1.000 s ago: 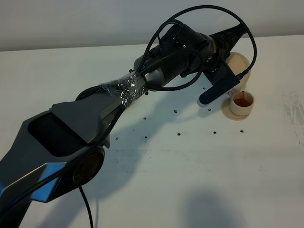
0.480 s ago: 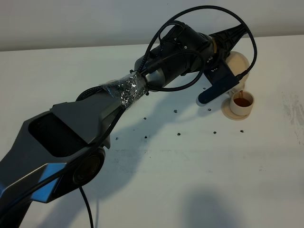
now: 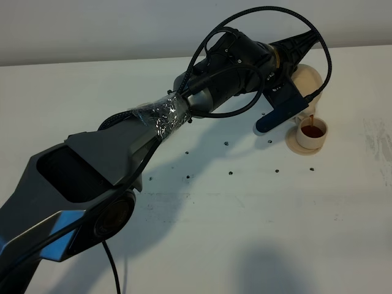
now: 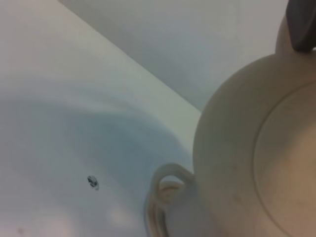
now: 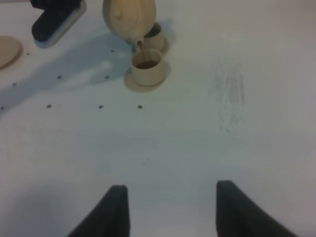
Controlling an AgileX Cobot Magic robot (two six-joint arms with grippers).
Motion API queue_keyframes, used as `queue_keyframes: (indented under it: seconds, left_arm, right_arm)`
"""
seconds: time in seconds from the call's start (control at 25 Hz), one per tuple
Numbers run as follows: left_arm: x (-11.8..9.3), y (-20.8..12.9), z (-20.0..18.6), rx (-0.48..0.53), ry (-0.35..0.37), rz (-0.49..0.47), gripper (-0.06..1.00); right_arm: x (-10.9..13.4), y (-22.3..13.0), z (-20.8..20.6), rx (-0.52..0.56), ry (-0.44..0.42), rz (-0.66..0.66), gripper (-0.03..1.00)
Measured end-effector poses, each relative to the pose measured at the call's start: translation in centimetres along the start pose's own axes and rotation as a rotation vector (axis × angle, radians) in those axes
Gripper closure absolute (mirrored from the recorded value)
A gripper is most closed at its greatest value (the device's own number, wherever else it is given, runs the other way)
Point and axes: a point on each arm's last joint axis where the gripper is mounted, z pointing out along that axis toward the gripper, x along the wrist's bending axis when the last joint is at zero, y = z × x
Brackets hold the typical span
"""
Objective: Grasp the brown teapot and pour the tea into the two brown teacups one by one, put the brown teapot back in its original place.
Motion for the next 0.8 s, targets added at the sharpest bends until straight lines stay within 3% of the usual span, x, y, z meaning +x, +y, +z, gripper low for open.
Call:
queue_keyframes:
  seconds: [0.8]
  left_arm:
    - [0.39, 0.13, -0.07, 0.025, 0.019, 0.043, 0.85]
  right_arm:
    - [0.0, 0.0, 0.0, 0.0, 0.0, 0.0, 0.57]
